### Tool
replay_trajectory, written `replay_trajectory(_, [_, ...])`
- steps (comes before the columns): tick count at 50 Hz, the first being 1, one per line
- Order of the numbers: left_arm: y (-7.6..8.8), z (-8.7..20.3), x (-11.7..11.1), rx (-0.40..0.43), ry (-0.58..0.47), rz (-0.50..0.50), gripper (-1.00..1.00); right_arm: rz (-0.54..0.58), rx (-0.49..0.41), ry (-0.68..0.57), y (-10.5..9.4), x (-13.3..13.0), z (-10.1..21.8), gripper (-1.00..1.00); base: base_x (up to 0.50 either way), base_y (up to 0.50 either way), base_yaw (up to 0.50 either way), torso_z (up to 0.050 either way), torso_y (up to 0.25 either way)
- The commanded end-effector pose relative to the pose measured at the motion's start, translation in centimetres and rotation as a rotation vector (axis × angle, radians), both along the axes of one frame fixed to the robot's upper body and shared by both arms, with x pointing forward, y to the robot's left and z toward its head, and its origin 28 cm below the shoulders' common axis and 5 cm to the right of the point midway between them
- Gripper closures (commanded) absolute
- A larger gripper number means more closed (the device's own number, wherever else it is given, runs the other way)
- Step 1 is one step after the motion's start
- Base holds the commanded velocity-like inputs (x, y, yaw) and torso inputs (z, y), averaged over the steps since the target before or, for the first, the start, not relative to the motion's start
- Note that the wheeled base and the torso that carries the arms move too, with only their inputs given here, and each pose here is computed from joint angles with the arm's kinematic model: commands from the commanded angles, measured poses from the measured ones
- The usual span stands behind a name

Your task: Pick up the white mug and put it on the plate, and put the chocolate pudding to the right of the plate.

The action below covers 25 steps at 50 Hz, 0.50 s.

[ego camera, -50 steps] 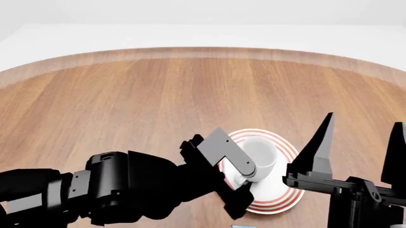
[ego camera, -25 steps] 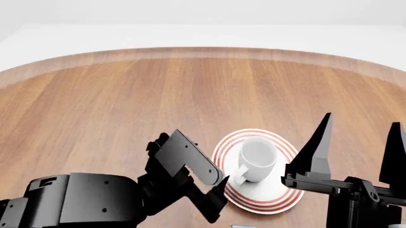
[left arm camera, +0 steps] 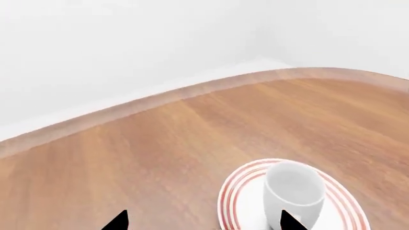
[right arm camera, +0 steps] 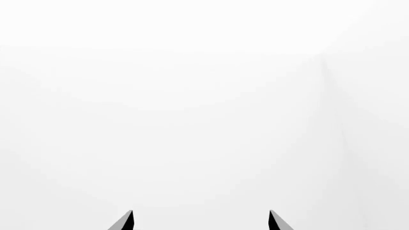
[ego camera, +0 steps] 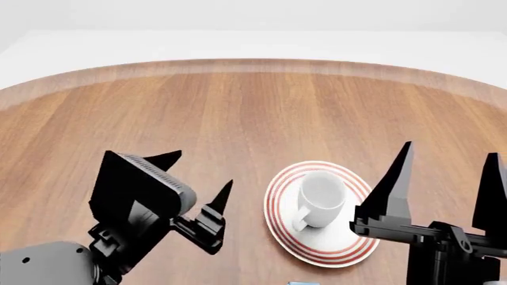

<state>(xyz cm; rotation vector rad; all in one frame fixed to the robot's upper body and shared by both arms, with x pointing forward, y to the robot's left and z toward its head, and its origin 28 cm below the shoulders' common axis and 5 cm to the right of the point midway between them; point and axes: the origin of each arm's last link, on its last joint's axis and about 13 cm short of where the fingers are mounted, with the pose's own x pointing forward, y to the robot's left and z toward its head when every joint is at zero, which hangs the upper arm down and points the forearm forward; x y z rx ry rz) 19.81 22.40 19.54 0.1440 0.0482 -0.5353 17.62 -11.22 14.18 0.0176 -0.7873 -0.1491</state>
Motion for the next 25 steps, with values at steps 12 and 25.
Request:
replay_trajectory(12, [2.67, 0.9, -0.41, -0.097, -0.206, 0.355, -1.0, 0.006, -0.005, 0.009, 0.07, -0.02, -0.08, -1.0, 0.0, 0.0, 0.0, 0.0, 0.0])
replay_trajectory(25, [2.64, 0.7, -0.09, -0.132, -0.246, 0.436, -1.0, 0.012, -0.024, 0.043, 0.24, -0.01, -0.02, -1.0, 0.0, 0.0, 0.0, 0.0, 0.0])
